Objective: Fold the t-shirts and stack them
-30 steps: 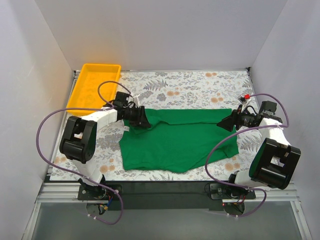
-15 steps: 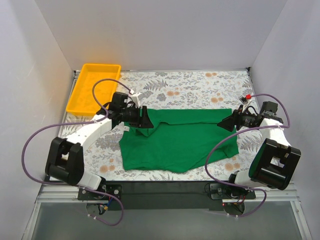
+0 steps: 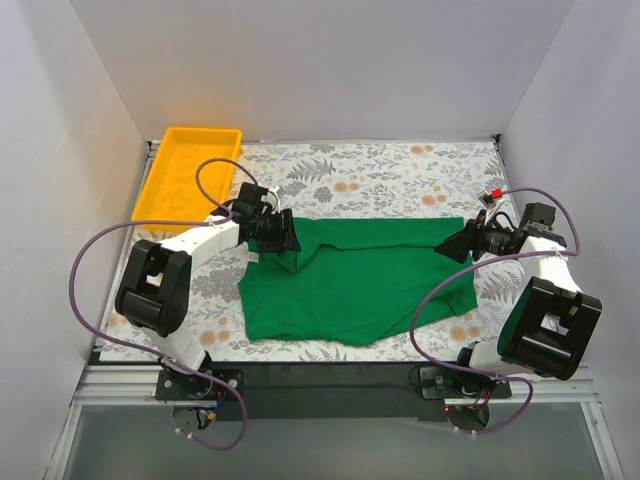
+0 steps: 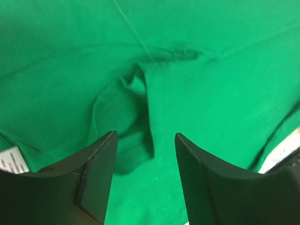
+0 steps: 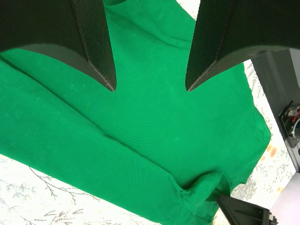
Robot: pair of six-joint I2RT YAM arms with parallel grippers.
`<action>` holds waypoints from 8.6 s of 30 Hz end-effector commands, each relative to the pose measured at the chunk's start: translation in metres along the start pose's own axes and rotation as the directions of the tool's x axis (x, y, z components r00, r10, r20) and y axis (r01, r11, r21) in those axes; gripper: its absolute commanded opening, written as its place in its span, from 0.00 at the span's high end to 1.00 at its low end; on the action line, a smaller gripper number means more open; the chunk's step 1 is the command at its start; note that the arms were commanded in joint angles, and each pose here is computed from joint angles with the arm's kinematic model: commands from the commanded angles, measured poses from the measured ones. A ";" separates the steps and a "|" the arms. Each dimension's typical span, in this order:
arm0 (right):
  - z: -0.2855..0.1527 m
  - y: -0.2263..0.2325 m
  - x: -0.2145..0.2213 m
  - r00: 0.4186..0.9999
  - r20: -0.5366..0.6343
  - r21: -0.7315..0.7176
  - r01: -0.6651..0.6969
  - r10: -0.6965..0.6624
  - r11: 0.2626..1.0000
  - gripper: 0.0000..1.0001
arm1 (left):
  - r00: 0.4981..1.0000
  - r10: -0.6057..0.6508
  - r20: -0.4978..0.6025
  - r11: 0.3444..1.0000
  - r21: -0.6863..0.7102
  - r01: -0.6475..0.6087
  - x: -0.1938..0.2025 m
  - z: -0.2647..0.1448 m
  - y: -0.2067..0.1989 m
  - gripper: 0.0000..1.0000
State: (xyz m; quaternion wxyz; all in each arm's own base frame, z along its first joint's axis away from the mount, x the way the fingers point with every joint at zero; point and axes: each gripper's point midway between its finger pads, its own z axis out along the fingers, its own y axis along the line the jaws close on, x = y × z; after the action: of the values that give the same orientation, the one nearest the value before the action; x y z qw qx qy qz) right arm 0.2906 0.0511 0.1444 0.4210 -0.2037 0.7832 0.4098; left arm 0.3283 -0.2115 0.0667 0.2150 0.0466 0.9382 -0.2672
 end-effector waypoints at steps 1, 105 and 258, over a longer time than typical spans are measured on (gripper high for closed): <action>-0.003 0.003 -0.005 1.000 0.017 -0.008 0.009 -0.009 1.000 0.33 | 0.998 -0.009 0.069 1.000 -0.012 0.010 -0.030 -0.001 -0.006 0.50; -0.006 -0.003 -0.002 1.000 0.004 0.009 -0.012 0.012 1.000 0.33 | 0.888 -0.264 0.376 0.837 -0.368 0.405 -0.111 -0.006 0.140 0.56; -0.004 -0.099 0.012 0.952 -0.305 0.402 0.117 0.013 0.908 0.99 | 0.900 -0.130 0.416 0.989 0.124 0.086 0.012 -0.132 0.011 0.34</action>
State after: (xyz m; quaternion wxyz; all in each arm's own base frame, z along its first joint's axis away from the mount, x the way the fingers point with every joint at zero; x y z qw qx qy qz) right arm 0.3330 -0.0047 0.0534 0.2863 -0.1557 0.9207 0.2146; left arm 0.2698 -0.1314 0.1502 0.3862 -0.0614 0.8616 -0.3237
